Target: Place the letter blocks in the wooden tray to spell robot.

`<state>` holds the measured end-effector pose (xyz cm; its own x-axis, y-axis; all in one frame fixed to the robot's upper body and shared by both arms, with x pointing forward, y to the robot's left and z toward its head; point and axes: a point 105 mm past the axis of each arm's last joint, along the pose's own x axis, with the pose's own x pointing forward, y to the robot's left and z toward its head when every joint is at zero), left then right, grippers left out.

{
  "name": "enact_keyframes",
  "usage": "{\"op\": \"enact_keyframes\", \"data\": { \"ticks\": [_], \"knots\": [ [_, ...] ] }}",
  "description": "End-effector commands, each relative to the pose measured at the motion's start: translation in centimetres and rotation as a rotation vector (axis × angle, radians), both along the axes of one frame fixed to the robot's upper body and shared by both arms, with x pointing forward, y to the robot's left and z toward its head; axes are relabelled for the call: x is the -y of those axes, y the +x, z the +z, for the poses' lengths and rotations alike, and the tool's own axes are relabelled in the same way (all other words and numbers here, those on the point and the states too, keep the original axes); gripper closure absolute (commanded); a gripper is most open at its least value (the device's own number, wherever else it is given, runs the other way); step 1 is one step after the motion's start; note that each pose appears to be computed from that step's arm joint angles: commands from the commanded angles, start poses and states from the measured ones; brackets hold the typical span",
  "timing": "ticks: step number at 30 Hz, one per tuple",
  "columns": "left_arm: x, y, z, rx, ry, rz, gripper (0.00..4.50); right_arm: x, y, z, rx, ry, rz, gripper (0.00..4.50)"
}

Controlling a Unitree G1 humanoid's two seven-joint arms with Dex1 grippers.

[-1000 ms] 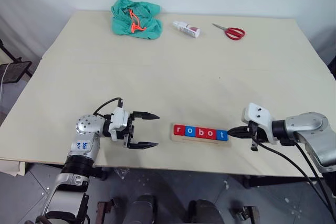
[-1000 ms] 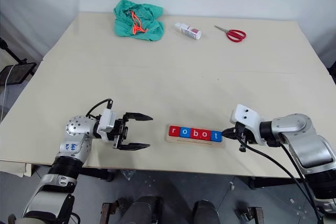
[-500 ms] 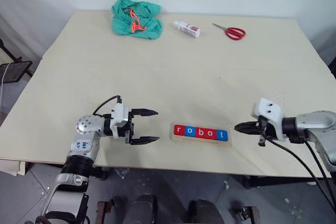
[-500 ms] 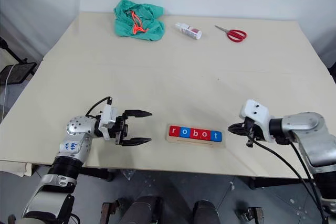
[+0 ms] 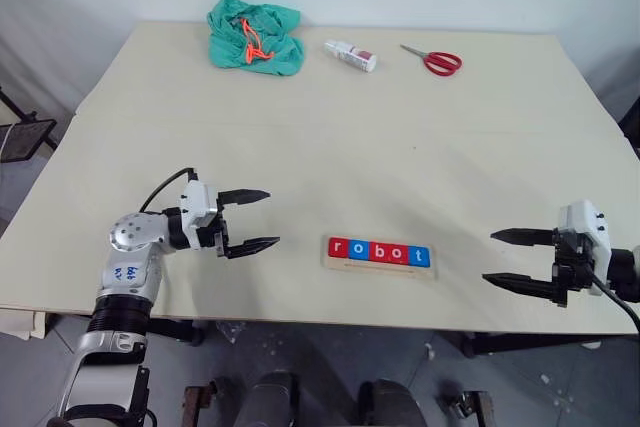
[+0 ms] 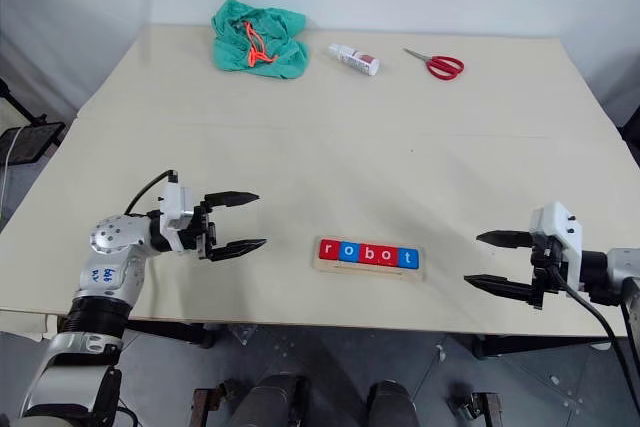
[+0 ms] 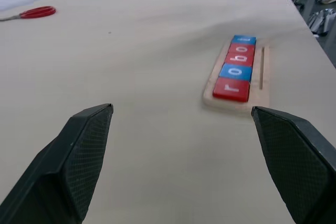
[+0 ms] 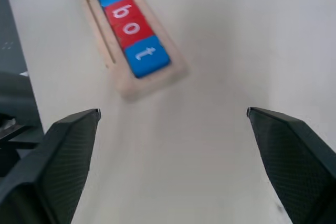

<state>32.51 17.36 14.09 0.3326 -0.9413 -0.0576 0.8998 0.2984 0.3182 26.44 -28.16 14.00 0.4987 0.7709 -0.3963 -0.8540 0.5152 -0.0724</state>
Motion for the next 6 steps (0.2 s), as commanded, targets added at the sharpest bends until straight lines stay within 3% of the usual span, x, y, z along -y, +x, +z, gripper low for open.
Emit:
{"op": "enact_keyframes", "data": {
  "ticks": [1, 6],
  "knots": [
    [-1.92, -0.02, 0.91, 0.033, -0.003, 0.055, 0.0, 1.36, 0.55, 1.05, 0.064, -0.011, -0.024, 0.02],
    [-2.18, -0.72, 1.27, 0.033, -0.017, 0.032, 0.0, 1.78, 1.01, 0.92, 0.069, -0.014, -0.026, 0.02]
  ]
}}
